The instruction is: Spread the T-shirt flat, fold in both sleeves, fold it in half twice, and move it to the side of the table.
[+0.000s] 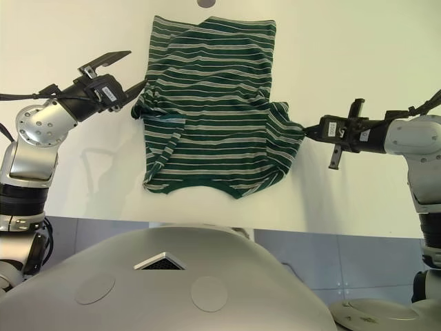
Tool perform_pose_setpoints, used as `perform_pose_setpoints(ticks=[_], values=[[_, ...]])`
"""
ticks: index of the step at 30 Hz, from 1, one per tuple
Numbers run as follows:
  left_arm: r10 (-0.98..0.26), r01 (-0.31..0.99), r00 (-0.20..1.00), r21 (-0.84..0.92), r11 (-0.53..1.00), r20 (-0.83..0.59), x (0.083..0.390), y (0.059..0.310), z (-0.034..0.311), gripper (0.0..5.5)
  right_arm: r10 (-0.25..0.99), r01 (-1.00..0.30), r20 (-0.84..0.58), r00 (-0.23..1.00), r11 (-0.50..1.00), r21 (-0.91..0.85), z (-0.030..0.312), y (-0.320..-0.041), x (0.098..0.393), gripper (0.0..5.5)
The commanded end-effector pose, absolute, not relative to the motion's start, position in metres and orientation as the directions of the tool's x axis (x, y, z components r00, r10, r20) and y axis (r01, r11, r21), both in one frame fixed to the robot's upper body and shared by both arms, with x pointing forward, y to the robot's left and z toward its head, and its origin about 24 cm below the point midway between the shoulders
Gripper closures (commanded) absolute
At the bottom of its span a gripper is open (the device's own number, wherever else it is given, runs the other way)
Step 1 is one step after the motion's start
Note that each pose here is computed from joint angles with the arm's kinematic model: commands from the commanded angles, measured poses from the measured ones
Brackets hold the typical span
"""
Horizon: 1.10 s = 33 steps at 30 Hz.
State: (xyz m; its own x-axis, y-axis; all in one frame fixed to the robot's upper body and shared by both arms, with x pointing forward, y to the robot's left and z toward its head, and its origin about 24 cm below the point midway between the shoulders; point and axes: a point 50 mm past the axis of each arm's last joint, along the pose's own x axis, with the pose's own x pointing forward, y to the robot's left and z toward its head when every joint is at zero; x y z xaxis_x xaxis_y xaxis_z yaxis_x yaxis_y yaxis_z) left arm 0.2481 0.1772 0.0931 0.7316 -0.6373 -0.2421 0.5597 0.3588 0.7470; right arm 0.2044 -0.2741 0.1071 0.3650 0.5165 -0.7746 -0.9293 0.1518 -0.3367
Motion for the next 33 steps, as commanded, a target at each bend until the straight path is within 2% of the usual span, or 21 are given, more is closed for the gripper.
perform_pose_setpoints(ticks=[1, 7, 15, 18, 23, 28, 30, 31, 33], values=[[-0.639, 0.547, 0.736, 0.752, 0.368, -0.223, 0.25, 0.174, 0.097, 2.63, 0.604, -0.921, -0.711, 0.361, 0.114, -0.371, 0.12, -0.248, 0.208, 5.49], [-0.643, 0.55, 0.733, 0.75, 0.367, -0.222, 0.25, 0.171, 0.096, 2.63, 0.67, -0.913, -0.653, 0.353, 0.095, -0.396, 0.105, -0.213, 0.209, 5.49], [-0.644, 0.555, 0.731, 0.745, 0.37, -0.225, 0.249, 0.168, 0.094, 2.63, 0.694, -0.858, -0.573, 0.436, 0.128, -0.498, 0.1, -0.189, 0.226, 5.49], [-0.647, 0.559, 0.729, 0.741, 0.373, -0.224, 0.248, 0.166, 0.093, 2.63, 0.716, -0.862, -0.561, 0.416, 0.113, -0.495, 0.093, -0.177, 0.225, 5.49], [-0.659, 0.568, 0.719, 0.735, 0.371, -0.223, 0.248, 0.163, 0.091, 2.63, 0.723, -0.917, -0.623, 0.299, 0.036, -0.397, 0.07, -0.166, 0.205, 4.42], [-0.663, 0.572, 0.715, 0.73, 0.374, -0.221, 0.245, 0.165, 0.091, 2.63, 0.741, -0.922, -0.593, 0.316, 0.093, -0.376, 0.086, -0.175, 0.21, 3.47], [-0.677, 0.585, 0.699, 0.729, 0.354, -0.231, 0.236, 0.169, 0.093, 2.63, 0.731, -0.912, -0.582, 0.358, 0.139, -0.386, 0.1, -0.191, 0.219, 3.07], [-0.676, 0.585, 0.698, 0.734, 0.347, -0.237, 0.226, 0.177, 0.096, 2.63, 0.708, -0.921, -0.619, 0.341, 0.121, -0.37, 0.105, -0.204, 0.219, 2.92], [-0.686, 0.624, 0.66, 0.731, 0.276, -0.304, 0.201, 0.192, 0.099, 2.63, 0.666, -0.96, -0.708, 0.232, 0.042, -0.276, 0.108, -0.226, 0.206, 2.7]])
